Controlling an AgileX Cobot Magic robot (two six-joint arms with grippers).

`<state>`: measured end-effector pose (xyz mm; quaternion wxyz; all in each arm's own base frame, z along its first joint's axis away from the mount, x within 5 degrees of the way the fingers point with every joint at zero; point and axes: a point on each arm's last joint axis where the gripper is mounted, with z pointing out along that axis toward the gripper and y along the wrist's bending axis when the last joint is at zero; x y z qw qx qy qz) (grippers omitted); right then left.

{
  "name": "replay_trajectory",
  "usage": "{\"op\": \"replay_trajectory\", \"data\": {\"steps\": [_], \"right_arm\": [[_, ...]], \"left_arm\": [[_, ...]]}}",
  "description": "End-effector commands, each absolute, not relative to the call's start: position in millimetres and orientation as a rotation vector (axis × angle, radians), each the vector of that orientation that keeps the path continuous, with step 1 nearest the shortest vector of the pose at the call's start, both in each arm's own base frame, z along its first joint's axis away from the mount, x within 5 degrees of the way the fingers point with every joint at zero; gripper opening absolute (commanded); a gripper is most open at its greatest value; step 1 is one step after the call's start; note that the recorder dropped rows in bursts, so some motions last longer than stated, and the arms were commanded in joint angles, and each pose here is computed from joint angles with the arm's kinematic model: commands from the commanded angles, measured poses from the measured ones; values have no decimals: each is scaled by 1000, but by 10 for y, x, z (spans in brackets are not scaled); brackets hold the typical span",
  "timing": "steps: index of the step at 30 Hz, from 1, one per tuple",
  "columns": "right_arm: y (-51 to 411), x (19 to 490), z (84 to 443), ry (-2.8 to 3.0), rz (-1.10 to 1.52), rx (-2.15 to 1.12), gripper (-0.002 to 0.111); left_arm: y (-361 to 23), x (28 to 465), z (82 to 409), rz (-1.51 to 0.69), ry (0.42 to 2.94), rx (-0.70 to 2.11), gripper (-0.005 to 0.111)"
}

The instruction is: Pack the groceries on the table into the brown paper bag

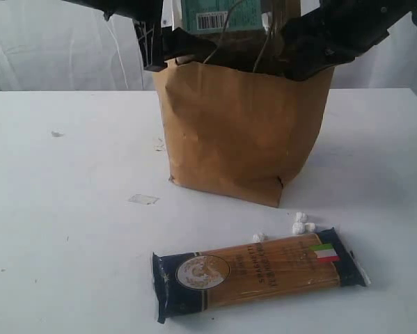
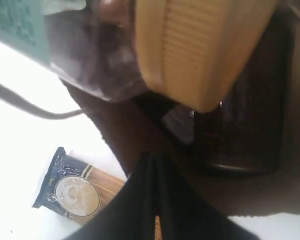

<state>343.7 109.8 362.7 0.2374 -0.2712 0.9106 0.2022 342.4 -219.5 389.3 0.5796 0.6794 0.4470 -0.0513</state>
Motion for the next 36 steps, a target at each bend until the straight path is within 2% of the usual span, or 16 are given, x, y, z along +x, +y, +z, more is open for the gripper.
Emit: {"op": "replay_trajectory", "data": {"steps": [1,6,23,28,36], "right_arm": [[1105,3406,3629,2512,579,-750,0],[1108,3405,3630,2511,585,-749,0],[1108,3405,3630,2511,585,-749,0],[1108,3405,3630,2511,585,-749,0],[1110,3404,3631,2511,587,-749,0]], "left_arm": [[-2250,3409,3903,-180,1048,1548,86],[-2275,3402,3844,-221,1043,1581,92],[-2300,3385,3823,-279,1042,1583,92],[-2288,3424,3836,-240,1056,1551,106],[-2279,3448,3844,-220,1073,1528,105]]}}
